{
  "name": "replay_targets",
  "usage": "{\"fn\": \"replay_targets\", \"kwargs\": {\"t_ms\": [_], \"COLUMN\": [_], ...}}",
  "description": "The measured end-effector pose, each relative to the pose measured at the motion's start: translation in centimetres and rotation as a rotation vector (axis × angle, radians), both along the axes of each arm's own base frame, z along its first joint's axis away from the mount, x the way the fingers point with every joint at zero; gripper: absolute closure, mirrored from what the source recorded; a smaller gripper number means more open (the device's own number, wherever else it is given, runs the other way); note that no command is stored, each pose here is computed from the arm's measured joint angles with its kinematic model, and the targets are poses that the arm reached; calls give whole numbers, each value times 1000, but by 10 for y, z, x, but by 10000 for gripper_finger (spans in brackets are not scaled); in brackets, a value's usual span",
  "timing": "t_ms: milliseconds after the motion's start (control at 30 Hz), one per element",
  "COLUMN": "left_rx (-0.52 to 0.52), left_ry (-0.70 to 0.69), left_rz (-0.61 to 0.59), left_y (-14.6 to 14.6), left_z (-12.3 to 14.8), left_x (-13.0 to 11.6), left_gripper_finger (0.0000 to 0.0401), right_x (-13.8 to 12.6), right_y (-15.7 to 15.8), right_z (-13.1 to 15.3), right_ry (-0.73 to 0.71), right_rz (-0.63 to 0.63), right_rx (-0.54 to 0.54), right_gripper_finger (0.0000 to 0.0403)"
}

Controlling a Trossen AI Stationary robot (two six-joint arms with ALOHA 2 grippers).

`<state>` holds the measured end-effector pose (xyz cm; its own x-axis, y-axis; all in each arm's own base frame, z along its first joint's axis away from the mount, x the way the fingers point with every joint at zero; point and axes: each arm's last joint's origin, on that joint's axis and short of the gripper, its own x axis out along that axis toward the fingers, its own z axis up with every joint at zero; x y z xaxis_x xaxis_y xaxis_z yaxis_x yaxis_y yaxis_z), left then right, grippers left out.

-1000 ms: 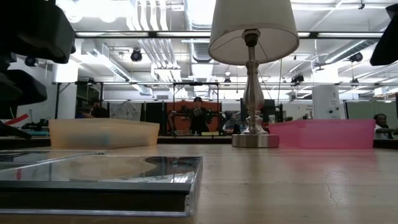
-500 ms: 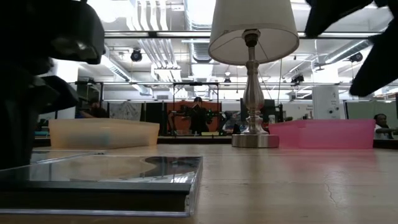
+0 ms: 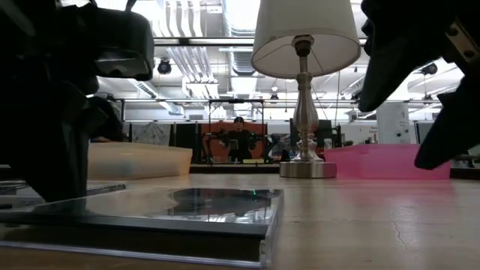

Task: Pick & place jewel cases by type
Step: Put the middle black cd case into the pink bin

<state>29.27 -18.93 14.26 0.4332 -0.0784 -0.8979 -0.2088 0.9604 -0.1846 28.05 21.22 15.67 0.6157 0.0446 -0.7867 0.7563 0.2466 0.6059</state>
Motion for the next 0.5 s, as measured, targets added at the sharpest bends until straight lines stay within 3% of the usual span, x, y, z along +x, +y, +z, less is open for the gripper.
{"fn": "replay_targets", "kwargs": {"t_ms": [500], "left_rx": [-39], "left_ry": [-65], "left_rz": [14], "left_y": [-2], "left_z": [1], "left_x": [7], "left_gripper_finger": [401], "right_x": [-3], "right_y": [-6], "right_z": [-10], "right_ry": [-4], "right_rz": [-63], "right_rx": [48], "right_gripper_finger": [144]}}
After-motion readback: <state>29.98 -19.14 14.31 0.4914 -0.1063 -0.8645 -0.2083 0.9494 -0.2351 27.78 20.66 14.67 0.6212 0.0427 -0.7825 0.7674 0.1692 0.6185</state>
